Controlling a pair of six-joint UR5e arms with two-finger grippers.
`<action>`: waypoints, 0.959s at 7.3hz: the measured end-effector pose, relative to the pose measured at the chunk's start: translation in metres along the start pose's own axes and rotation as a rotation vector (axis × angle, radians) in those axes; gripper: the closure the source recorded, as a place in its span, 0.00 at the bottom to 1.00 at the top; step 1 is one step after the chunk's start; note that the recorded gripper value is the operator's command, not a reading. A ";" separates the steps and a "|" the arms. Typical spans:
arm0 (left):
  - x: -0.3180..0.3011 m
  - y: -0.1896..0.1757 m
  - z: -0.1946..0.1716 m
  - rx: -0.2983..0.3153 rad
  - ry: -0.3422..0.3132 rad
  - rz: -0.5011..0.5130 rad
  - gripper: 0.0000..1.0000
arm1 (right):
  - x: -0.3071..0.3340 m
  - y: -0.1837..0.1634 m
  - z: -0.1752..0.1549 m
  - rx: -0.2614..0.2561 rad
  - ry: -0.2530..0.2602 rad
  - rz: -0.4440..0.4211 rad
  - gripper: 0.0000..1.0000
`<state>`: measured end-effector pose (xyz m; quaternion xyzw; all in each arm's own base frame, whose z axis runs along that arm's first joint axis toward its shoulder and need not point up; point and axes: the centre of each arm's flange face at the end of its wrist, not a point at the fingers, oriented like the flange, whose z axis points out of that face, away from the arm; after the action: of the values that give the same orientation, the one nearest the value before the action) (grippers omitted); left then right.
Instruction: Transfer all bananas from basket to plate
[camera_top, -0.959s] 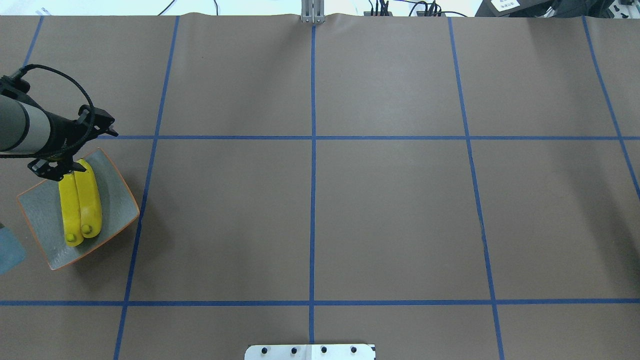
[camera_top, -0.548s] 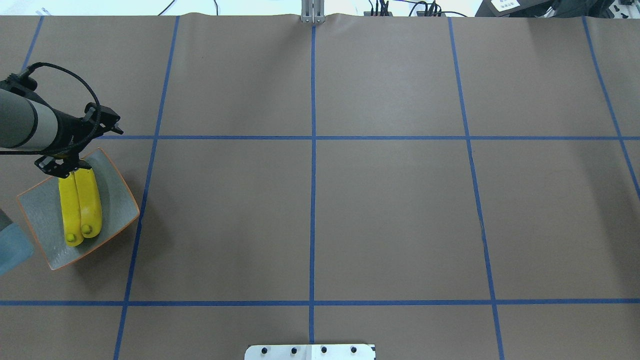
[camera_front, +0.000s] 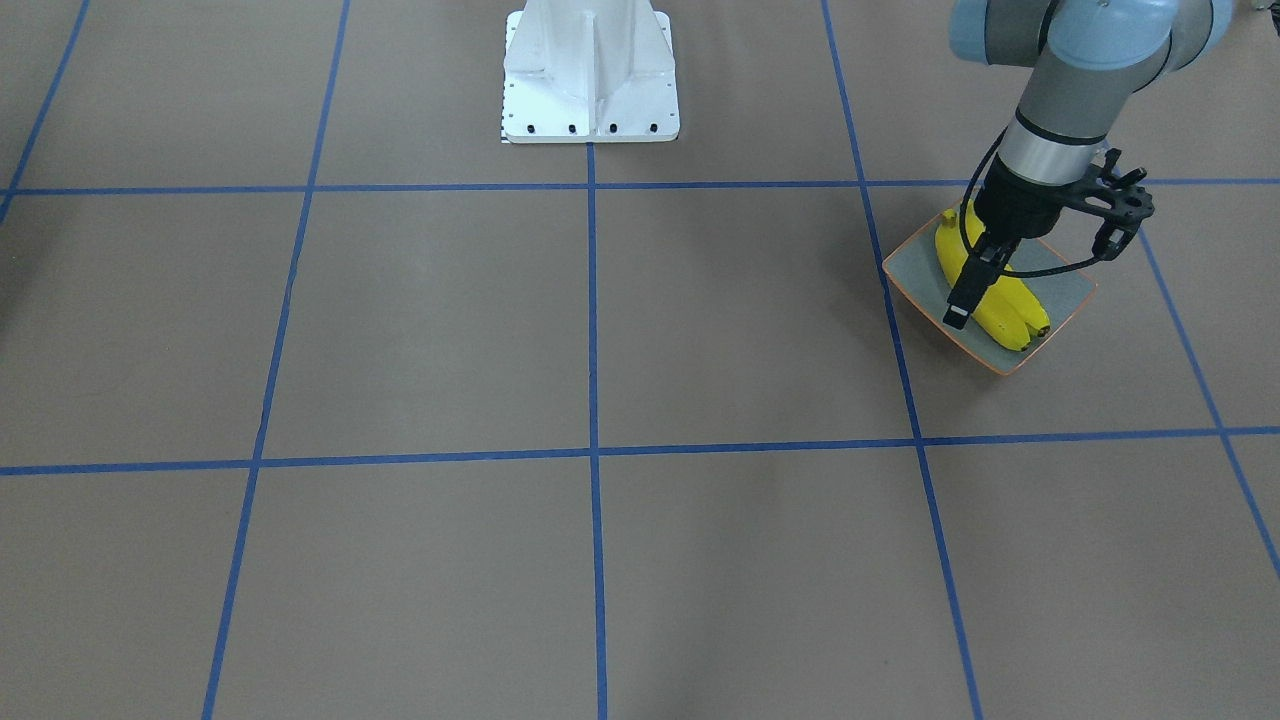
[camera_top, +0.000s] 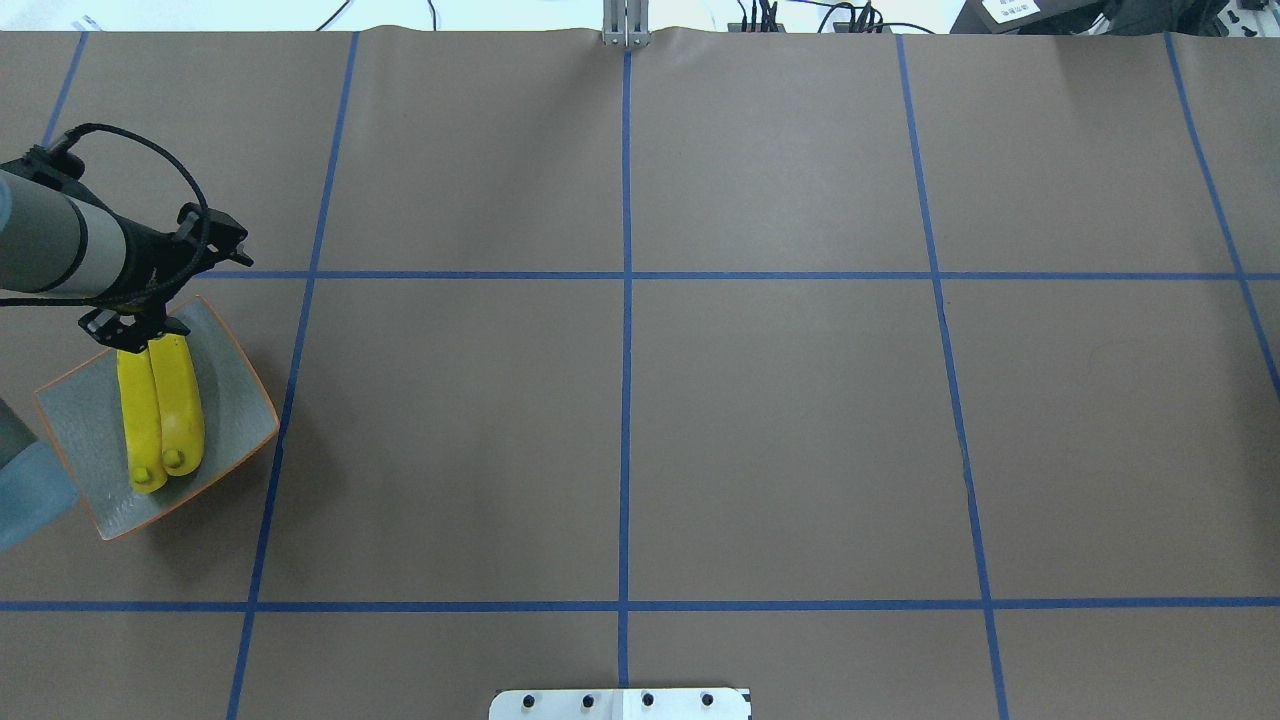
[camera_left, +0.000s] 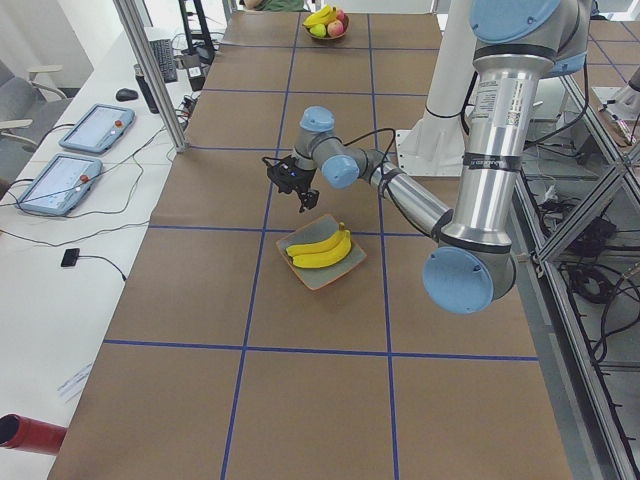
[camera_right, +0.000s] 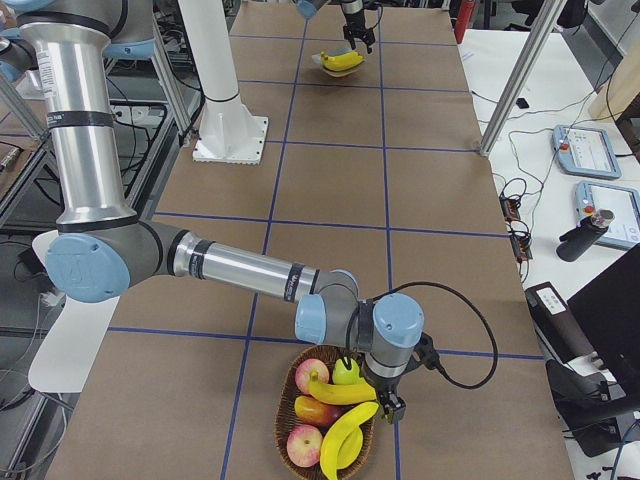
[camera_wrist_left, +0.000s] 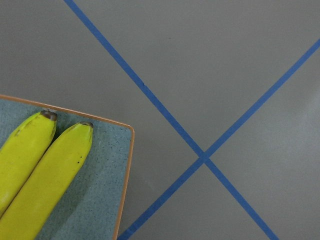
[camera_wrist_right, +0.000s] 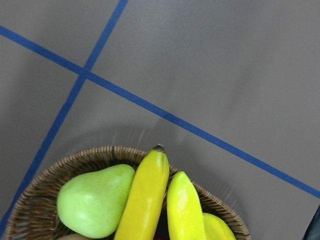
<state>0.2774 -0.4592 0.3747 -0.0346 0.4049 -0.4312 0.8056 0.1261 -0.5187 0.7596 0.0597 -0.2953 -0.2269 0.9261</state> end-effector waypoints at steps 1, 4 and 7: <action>0.000 0.000 0.001 0.000 -0.001 0.000 0.00 | 0.008 0.008 0.015 -0.024 -0.023 0.012 0.00; -0.001 -0.002 0.004 0.002 -0.007 -0.002 0.00 | 0.011 0.025 0.040 -0.061 -0.055 0.020 0.06; -0.001 -0.002 0.005 0.002 -0.008 0.000 0.00 | 0.004 0.019 0.060 -0.102 -0.071 -0.037 0.08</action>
<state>0.2795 -0.4614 0.3796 -0.0356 0.4011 -0.4317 0.8072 0.1017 -0.5019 0.8150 0.0097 -0.3149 -0.2606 0.9126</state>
